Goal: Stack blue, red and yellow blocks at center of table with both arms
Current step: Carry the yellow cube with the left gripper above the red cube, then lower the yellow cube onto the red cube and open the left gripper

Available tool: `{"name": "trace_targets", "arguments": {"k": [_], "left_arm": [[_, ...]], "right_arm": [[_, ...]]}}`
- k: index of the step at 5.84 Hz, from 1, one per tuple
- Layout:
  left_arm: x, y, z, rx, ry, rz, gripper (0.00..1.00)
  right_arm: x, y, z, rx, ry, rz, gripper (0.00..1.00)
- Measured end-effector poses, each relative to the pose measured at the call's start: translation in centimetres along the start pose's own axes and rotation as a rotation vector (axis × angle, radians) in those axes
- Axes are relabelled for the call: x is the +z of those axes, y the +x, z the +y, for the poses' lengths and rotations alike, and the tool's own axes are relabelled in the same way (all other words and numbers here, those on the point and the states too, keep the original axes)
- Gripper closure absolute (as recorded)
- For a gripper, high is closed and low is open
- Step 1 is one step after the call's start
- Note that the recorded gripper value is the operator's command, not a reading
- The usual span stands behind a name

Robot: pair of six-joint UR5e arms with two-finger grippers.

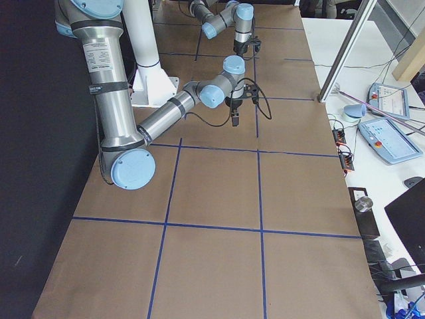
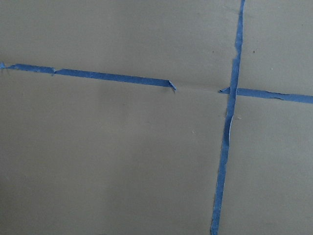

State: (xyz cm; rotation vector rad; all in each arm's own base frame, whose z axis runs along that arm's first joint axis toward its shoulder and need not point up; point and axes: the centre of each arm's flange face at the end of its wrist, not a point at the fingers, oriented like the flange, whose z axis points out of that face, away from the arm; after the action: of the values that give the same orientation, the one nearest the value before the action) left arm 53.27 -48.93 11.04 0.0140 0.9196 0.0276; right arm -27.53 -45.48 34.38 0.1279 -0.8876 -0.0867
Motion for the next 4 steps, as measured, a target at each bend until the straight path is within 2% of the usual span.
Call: {"name": "trace_targets", "arguments": {"k": [4], "left_arm": [[1.4,1.9,2.4,-0.016,0.023,-0.034,1.0]], "right_arm": [[0.0,0.1,0.0,0.001,-0.001,0.001,0.0]]}}
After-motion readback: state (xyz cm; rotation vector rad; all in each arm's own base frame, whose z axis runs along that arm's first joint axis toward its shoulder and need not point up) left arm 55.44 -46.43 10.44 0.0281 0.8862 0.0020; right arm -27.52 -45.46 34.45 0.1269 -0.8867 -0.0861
